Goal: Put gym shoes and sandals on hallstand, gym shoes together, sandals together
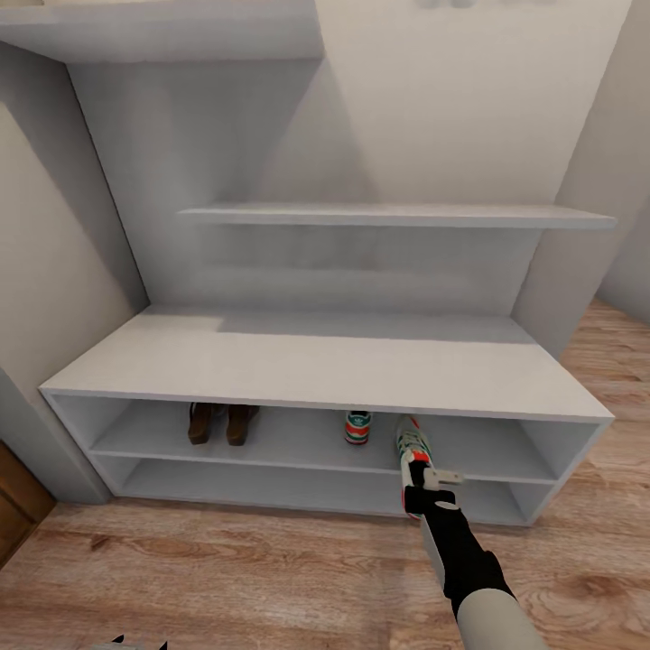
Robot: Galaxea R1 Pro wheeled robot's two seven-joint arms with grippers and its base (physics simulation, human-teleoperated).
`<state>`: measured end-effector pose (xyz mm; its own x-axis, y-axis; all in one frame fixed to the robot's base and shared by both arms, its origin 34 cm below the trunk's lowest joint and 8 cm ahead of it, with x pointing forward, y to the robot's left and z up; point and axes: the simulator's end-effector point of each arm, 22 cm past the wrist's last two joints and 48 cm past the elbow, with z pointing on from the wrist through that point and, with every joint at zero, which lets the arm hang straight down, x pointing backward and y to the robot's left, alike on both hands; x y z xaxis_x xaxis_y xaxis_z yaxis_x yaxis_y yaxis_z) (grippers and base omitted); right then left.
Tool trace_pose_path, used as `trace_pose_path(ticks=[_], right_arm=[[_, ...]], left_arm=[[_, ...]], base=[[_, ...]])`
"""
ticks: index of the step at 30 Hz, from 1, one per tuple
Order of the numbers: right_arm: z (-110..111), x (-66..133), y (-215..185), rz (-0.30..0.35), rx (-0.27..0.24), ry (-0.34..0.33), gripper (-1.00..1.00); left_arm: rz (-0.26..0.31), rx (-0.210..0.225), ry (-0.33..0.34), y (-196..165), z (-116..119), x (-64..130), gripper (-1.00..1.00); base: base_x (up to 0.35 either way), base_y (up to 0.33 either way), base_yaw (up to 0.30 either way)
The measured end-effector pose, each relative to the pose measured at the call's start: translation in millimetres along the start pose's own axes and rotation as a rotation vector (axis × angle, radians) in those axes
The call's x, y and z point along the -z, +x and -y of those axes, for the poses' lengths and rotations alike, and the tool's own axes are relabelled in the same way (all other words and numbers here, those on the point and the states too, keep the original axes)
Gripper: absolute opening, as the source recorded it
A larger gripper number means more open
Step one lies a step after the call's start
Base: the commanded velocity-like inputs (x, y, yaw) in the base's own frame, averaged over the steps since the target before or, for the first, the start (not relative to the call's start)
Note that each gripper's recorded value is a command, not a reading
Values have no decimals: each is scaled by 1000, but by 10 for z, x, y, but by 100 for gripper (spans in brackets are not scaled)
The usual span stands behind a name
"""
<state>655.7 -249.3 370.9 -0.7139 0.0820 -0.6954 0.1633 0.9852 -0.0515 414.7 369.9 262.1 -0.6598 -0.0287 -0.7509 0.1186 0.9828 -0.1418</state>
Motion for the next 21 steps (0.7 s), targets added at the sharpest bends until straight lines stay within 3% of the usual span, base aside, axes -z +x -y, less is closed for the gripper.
trace_pose_path(ticks=[13, 21], right_arm=[[-1, 0, 3, -1, 0, 0, -100], [-1, 1, 2, 0, 0, 0, -100]], left_arm=[[-1, -1, 1, 2, 2, 0, 100], [1, -2, 1, -2, 3, 1, 100]], base=[[5, 0, 0], [147, 0, 0]])
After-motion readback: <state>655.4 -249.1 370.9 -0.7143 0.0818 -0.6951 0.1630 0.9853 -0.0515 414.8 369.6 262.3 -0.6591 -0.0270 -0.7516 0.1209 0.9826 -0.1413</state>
